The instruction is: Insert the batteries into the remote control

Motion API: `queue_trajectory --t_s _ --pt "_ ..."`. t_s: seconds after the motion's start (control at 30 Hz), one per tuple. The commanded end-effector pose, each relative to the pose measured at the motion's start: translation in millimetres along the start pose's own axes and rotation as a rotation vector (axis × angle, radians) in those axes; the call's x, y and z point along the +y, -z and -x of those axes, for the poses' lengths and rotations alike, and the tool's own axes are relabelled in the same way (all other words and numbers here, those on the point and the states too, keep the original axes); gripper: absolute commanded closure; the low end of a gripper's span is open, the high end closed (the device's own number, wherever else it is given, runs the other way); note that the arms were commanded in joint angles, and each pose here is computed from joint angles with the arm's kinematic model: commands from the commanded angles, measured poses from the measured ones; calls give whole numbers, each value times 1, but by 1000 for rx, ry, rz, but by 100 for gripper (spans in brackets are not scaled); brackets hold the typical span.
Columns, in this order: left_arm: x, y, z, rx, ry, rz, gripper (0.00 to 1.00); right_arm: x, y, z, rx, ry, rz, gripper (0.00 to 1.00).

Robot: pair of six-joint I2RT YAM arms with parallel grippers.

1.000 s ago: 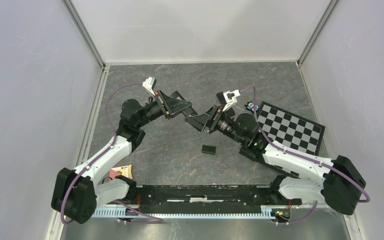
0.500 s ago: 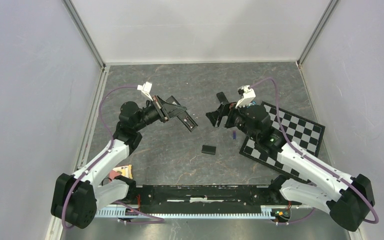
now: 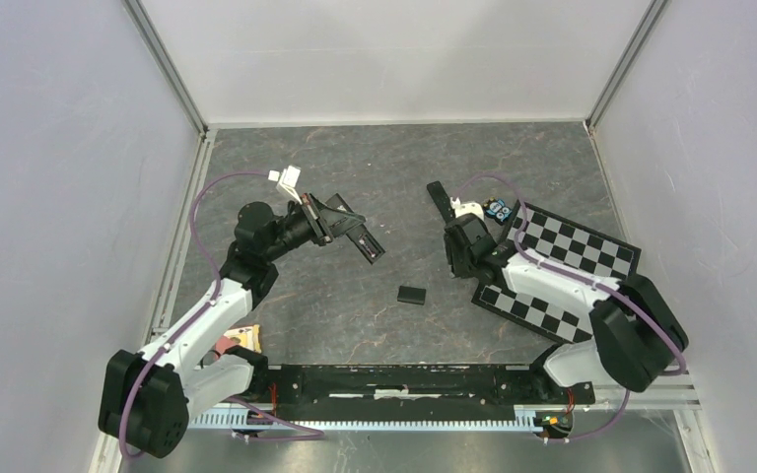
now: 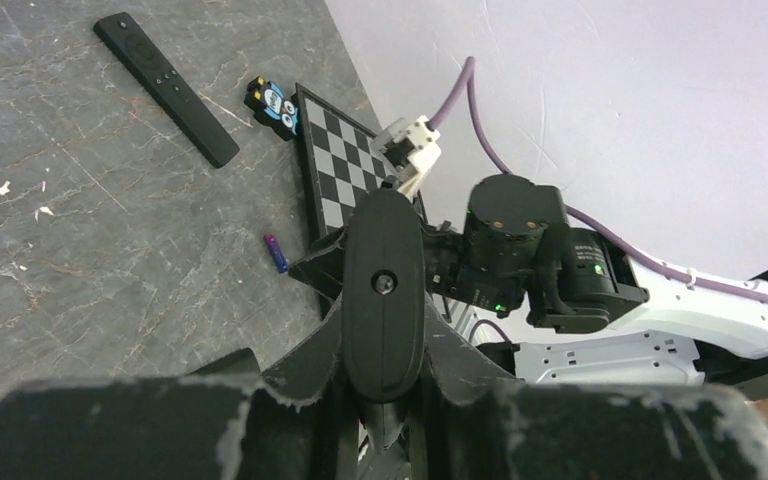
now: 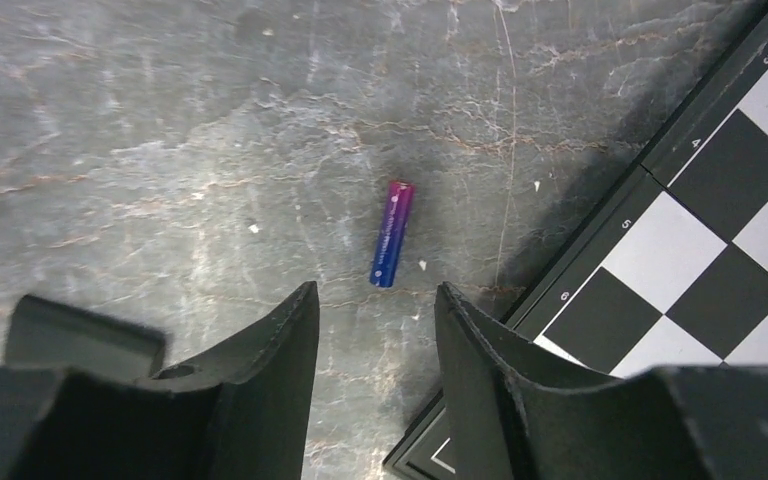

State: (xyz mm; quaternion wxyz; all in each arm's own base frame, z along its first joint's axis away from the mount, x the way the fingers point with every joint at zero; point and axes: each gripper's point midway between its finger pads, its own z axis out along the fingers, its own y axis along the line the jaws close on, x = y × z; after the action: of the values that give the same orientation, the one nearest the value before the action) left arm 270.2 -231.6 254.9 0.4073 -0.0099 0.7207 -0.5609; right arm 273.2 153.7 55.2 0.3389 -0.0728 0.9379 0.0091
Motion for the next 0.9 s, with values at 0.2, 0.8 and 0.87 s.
queue_trajectory --t_s 0.2,0.8,0.87 --pt "1 -4 7 -21 -57 -16 98 -9 -33 -6 65 -9 -27 67" --pt "1 -4 3 -11 -38 -26 98 -4 -45 -25 151 31 17 91" --pt "3 -4 2 -8 -32 -22 98 -3 -44 -22 140 28 26 99"
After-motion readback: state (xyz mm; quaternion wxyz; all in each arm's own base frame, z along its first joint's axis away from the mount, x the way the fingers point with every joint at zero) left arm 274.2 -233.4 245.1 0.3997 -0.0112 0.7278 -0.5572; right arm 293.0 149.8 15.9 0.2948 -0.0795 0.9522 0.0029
